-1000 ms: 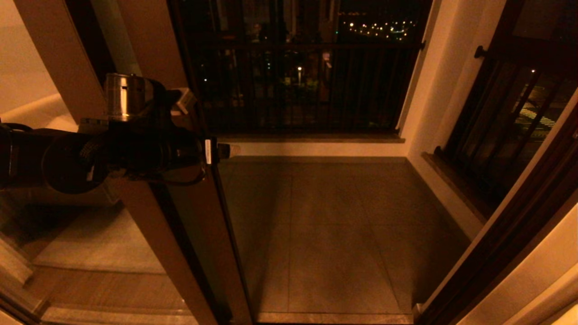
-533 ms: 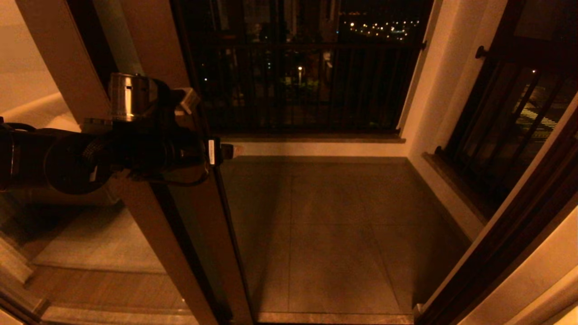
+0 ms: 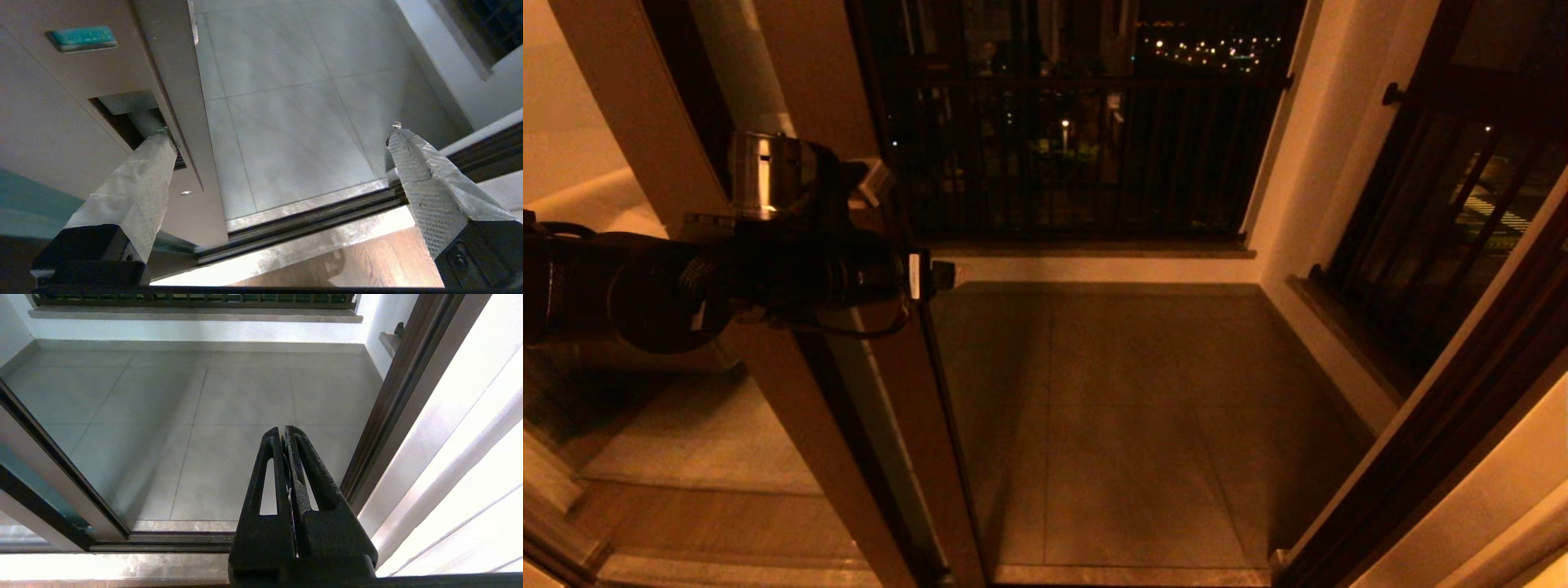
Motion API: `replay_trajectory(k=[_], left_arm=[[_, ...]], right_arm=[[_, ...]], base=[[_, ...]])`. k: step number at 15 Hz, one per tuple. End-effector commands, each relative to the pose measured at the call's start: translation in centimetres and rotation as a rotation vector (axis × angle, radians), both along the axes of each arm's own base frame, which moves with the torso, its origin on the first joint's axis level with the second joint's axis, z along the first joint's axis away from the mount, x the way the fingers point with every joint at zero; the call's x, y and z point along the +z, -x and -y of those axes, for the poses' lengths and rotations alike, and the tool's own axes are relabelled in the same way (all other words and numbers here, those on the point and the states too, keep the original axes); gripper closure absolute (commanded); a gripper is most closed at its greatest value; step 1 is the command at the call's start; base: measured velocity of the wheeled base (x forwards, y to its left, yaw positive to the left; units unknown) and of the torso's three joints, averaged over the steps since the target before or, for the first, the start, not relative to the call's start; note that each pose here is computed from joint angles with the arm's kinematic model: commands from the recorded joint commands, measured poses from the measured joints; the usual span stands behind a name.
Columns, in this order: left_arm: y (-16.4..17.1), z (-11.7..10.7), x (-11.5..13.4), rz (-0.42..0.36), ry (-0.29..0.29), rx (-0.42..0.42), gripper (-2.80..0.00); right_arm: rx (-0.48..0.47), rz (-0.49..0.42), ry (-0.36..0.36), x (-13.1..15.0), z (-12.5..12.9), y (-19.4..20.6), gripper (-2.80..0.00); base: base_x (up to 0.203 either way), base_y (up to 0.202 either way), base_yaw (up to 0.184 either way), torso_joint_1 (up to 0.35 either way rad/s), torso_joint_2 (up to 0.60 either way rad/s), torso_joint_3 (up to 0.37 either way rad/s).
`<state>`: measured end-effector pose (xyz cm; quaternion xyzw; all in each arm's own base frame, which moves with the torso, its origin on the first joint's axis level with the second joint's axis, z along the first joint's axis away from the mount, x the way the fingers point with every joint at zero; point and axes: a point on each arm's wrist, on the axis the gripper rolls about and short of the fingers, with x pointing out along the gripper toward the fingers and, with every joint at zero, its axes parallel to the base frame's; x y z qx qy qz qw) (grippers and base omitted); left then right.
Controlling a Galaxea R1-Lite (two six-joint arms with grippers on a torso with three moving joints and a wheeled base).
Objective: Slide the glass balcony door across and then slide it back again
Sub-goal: Close the slid door
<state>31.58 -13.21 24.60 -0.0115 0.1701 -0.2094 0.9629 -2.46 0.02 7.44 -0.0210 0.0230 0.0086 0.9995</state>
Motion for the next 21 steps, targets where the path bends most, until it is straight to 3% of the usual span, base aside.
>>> replay_trajectory(k=[1,14,18,19,21], left_arm=[[0.0,0.1,-0.1,-0.002,-0.001,-0.001,-2.8],[0.4,3.2,-1.1,-0.021,-0.026,-0.047,-2.8],[1.5,2.8,0.4,0.013,0.002,-0.061,-2.8],[2.3,2.1,0.9,0.016,0.022,-0.091,-2.8],[3.5,0.0,1.4,0.0,0.085,-0.241,-2.8]], right_arm=[[0.001,-0.001,0.001,0.0,0.0,0.0,0.0],[0.001,-0.001,0.001,0.0,0.0,0.0,0.0],[0.001,-0.001,0.001,0.0,0.0,0.0,0.0],[0.001,-0.001,0.001,0.0,0.0,0.0,0.0],[0.001,-0.001,0.001,0.0,0.0,0.0,0.0]], base=[[0.0,0.0,0.0,0.0,0.0,0.0],[0.0,0.0,0.0,0.0,0.0,0.0],[0.0,0.0,0.0,0.0,0.0,0.0],[0.0,0.0,0.0,0.0,0.0,0.0],[0.0,0.0,0.0,0.0,0.0,0.0]])
